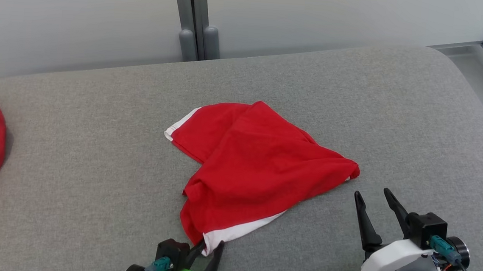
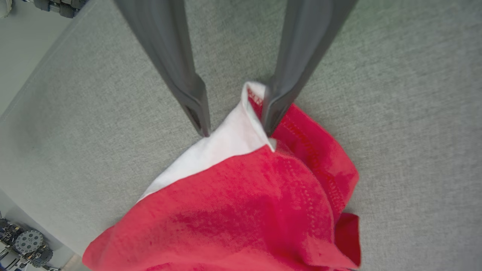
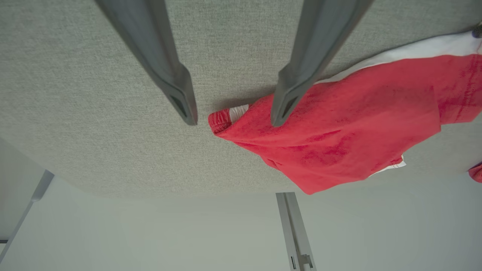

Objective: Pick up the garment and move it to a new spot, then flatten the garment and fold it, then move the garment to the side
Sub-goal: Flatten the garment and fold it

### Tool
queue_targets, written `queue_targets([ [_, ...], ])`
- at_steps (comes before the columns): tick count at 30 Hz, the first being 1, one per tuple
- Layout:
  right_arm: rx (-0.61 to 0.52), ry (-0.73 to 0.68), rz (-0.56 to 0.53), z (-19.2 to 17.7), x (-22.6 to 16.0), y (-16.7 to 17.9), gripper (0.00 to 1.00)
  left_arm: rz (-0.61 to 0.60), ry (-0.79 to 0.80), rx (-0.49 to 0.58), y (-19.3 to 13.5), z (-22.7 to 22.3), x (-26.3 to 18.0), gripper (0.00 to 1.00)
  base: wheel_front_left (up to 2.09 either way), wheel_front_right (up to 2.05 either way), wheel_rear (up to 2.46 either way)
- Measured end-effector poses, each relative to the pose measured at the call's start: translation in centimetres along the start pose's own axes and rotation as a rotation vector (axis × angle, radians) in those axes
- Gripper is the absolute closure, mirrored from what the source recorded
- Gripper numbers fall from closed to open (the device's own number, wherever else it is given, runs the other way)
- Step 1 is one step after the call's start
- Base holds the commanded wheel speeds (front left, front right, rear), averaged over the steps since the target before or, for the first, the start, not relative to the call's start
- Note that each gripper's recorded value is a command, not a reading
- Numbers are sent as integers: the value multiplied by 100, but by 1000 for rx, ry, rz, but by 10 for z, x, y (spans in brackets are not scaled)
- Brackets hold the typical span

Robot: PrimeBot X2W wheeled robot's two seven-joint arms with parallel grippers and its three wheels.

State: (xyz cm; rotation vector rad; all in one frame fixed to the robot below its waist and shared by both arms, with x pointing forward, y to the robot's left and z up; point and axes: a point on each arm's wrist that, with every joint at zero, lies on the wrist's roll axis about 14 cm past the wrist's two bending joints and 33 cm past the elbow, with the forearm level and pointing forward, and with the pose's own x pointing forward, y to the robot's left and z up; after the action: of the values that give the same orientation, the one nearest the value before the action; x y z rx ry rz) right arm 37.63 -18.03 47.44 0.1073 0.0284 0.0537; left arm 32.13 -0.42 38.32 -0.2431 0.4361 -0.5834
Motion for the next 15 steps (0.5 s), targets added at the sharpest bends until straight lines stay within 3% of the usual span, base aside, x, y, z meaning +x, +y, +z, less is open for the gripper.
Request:
queue_targets([
  [1, 2, 10, -4, -3, 0, -1, 0, 3, -3, 3, 1, 2, 1, 92, 0, 0, 0],
  [2, 3, 19, -8, -6, -1, -2, 0, 8, -10, 6, 2, 5, 3, 100, 0, 0, 0],
  [15, 25, 156, -42, -43, 26, -13, 0, 99, -251, 18, 34, 85, 10, 100, 0, 0, 0],
])
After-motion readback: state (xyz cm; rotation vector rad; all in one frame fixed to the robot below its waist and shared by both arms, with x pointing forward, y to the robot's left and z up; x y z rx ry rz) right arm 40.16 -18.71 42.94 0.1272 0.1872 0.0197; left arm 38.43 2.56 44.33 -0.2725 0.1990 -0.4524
